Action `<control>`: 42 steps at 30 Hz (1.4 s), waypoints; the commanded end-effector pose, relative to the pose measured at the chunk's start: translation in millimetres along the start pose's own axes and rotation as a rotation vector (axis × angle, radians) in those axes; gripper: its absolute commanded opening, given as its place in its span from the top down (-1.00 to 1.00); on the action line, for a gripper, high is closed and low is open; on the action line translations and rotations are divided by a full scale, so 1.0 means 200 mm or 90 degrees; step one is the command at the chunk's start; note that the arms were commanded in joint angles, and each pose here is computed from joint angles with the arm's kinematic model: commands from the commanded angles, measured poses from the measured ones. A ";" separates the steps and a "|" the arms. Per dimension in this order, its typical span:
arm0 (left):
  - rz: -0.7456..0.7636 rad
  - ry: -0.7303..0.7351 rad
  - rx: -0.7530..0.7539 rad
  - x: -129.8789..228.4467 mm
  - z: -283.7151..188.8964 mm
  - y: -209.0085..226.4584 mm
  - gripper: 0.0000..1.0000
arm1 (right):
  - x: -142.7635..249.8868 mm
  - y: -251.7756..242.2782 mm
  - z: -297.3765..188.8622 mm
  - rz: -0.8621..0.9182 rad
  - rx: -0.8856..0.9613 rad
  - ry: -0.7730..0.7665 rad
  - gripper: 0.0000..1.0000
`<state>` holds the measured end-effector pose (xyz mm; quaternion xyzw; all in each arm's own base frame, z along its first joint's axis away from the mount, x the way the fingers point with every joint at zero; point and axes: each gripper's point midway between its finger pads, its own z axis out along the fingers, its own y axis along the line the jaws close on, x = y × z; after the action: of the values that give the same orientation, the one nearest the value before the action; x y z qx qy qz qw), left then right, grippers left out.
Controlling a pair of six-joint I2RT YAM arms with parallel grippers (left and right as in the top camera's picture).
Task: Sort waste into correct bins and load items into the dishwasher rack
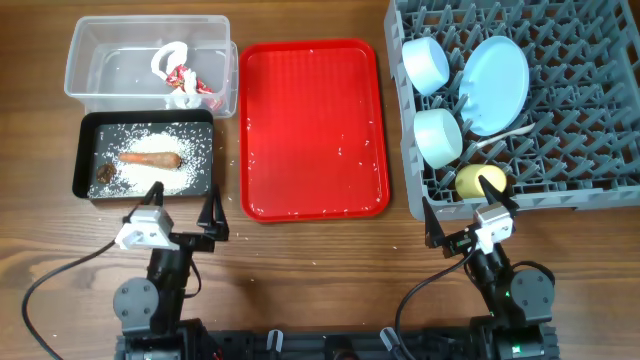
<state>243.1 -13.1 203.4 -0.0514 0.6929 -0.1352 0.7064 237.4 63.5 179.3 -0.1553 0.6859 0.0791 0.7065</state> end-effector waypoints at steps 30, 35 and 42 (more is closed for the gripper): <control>-0.009 0.103 -0.021 0.24 -0.02 0.04 -1.00 | -0.01 0.01 0.00 0.001 -0.007 -0.008 -1.00; 0.010 0.007 -0.030 0.09 0.00 0.05 -1.00 | -0.01 0.01 0.00 0.001 -0.007 -0.008 -1.00; 0.007 0.041 -0.068 0.19 0.00 0.11 -1.00 | -0.01 0.01 0.00 0.001 -0.007 -0.008 -1.00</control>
<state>245.7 -5.0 184.6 -0.0727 0.6965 -0.1127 0.7049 237.4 63.5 178.5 -0.1553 0.6863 0.0792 0.7061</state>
